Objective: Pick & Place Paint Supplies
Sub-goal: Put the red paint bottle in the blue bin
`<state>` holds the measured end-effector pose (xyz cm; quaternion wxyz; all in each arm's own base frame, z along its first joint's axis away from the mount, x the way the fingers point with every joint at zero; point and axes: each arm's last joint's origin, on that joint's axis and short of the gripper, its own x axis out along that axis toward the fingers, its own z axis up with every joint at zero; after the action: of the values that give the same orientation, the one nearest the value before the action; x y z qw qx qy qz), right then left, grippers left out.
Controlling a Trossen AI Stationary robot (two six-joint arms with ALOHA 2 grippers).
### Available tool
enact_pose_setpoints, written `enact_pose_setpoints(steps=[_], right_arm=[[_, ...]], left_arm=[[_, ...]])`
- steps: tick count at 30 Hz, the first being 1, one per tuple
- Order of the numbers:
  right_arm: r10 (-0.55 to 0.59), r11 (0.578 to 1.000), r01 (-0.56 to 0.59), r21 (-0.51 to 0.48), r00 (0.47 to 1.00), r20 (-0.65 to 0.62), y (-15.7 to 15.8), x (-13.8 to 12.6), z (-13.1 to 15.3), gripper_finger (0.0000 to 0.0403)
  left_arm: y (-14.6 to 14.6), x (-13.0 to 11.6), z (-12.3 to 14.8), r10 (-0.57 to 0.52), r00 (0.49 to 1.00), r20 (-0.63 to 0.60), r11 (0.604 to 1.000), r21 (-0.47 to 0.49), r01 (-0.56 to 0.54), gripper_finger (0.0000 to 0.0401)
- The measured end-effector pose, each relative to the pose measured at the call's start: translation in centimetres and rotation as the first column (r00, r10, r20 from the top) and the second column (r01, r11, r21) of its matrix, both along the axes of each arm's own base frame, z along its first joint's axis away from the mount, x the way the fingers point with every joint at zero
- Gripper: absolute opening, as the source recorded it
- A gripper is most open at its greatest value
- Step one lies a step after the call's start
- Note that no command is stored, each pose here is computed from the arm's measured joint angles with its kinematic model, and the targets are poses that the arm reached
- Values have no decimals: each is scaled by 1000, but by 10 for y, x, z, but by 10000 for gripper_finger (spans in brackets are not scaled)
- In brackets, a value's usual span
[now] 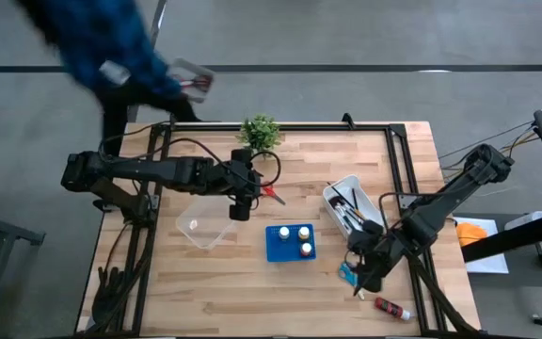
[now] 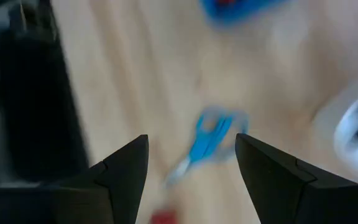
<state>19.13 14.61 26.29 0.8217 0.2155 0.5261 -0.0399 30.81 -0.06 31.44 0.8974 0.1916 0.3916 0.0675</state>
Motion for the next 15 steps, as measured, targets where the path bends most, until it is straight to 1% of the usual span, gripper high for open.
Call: enact_pose_setpoints(steps=[2,4,8,10,13,15], right_arm=[[-12,996,21,85,994,-106,2,-8,-4,238],[-36,992,62,110,974,-226,3,-16,-12,238],[-60,981,120,150,932,-356,14,-23,-32,238],[-53,975,130,183,926,-374,25,-23,-41,238],[-22,966,113,234,933,-359,45,-22,-51,238],[-17,962,115,250,932,-362,58,-21,-59,238]], left_arm=[[0,-1,0,-7,1000,-2,1000,-6,7,248],[0,-2,2,-9,1000,4,1000,-5,9,248],[0,-3,1,-9,1000,3,1000,-5,9,248],[0,-3,1,-11,1000,4,1000,-4,11,248],[0,-3,2,-13,1000,5,1000,-4,13,248],[0,-3,2,-12,1000,6,1000,-4,12,247]])
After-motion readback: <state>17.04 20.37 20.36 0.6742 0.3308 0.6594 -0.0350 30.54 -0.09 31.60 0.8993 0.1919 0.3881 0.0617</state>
